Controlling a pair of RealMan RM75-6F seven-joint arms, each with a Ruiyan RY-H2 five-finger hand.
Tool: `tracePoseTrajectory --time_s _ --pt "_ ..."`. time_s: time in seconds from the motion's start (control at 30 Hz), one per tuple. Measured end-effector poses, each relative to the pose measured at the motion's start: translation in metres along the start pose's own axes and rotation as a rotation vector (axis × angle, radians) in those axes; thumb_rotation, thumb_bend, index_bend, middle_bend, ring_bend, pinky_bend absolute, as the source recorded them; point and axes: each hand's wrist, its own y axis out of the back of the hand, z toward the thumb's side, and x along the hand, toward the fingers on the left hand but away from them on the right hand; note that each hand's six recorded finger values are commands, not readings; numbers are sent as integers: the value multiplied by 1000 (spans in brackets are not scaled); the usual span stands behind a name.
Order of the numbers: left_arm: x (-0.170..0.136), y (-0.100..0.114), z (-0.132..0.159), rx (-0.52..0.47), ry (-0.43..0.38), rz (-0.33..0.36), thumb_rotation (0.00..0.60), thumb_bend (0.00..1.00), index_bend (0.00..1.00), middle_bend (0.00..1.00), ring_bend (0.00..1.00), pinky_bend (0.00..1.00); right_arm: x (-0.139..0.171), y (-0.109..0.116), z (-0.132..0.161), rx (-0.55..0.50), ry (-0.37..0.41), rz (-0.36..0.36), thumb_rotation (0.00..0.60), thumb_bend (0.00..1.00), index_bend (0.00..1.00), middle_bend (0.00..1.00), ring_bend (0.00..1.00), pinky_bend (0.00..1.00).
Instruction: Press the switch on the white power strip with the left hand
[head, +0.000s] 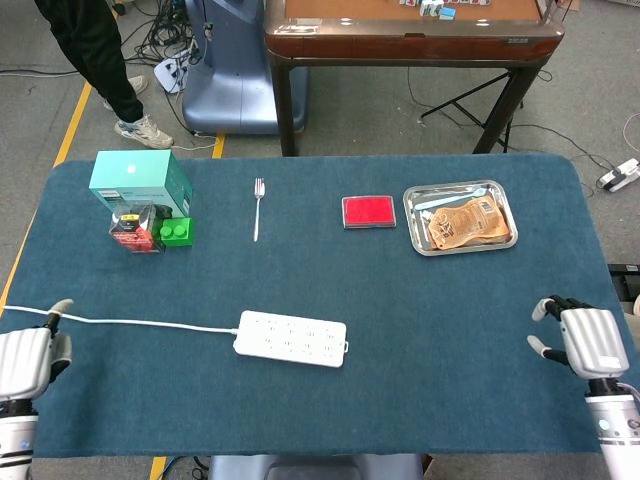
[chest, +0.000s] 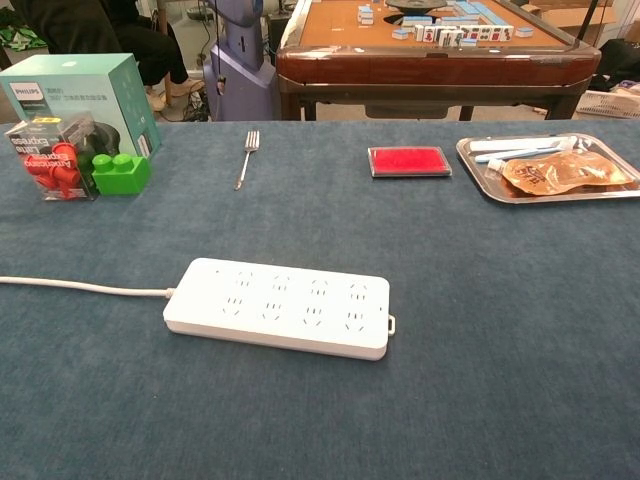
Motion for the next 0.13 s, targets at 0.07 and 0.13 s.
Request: tracePoseTrajectory --time_s 0.07,0.13 --pt "-6 -1 -9 1 35 -7 600 584 255 710 652 912 1 1 -1 -2 -3 -2 600 131 525 488 490 602" --pt "-11 -3 -16 -5 64 -14 600 584 255 709 652 912 2 1 -2 -4 -2 -4 600 132 525 488 490 602"
